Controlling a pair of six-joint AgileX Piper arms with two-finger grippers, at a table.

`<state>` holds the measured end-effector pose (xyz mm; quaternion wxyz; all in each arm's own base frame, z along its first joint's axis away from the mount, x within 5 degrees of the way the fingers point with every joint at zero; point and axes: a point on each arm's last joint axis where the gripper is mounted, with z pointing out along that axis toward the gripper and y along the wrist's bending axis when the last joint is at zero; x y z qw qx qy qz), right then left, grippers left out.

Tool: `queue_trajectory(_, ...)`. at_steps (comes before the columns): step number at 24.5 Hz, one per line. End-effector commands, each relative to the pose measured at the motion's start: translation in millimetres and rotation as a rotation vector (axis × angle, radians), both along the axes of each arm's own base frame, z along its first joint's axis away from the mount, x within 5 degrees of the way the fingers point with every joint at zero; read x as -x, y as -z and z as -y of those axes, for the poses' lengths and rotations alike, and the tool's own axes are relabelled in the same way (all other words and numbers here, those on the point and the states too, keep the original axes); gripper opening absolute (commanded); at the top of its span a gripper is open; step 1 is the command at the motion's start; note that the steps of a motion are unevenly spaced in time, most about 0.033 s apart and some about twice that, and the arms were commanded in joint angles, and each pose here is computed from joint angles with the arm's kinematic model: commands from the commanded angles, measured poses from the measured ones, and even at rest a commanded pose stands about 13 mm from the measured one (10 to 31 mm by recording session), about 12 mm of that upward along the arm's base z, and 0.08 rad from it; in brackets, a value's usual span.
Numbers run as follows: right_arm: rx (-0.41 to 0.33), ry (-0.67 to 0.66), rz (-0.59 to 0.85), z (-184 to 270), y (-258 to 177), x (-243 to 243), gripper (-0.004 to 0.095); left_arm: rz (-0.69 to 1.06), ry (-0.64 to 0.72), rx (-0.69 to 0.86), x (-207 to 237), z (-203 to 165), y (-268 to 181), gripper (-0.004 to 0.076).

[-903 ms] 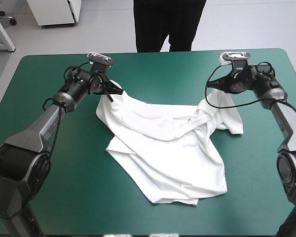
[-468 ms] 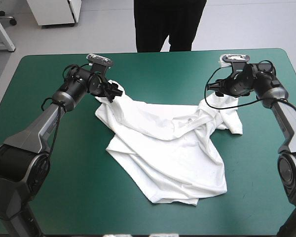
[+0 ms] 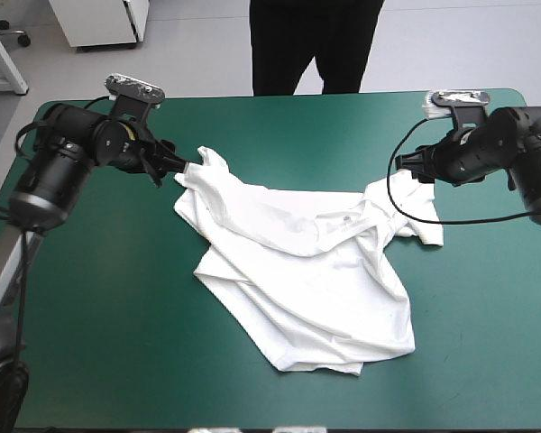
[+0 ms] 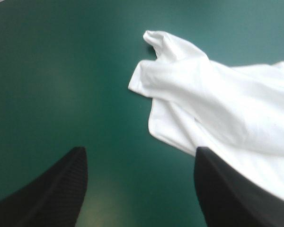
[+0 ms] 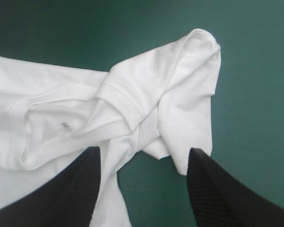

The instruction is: Fold the cloth

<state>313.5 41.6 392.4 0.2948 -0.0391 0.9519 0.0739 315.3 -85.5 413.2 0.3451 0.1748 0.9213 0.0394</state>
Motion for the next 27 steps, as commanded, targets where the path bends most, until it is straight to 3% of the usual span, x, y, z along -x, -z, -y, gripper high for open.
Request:
queue_trajectory(1,-0.047,-0.014,0.089,0,-38,33,0.0513,0.067,0.01,0.004,41,-13,-41,0.0454)
queue_trajectory(11,-0.055,-0.027,0.074,2,-54,65,0.0509,0.021,0.046,0.053,79,-19,-54,0.0454)
queue_trajectory(18,-0.073,-0.033,0.073,0,-54,65,0.0509,-0.203,0.085,0.105,69,-4,2,0.0394)
queue_trajectory(27,-0.062,-0.029,0.036,1,-43,64,0.0443,-0.415,0.146,0.04,29,30,74,0.0391)
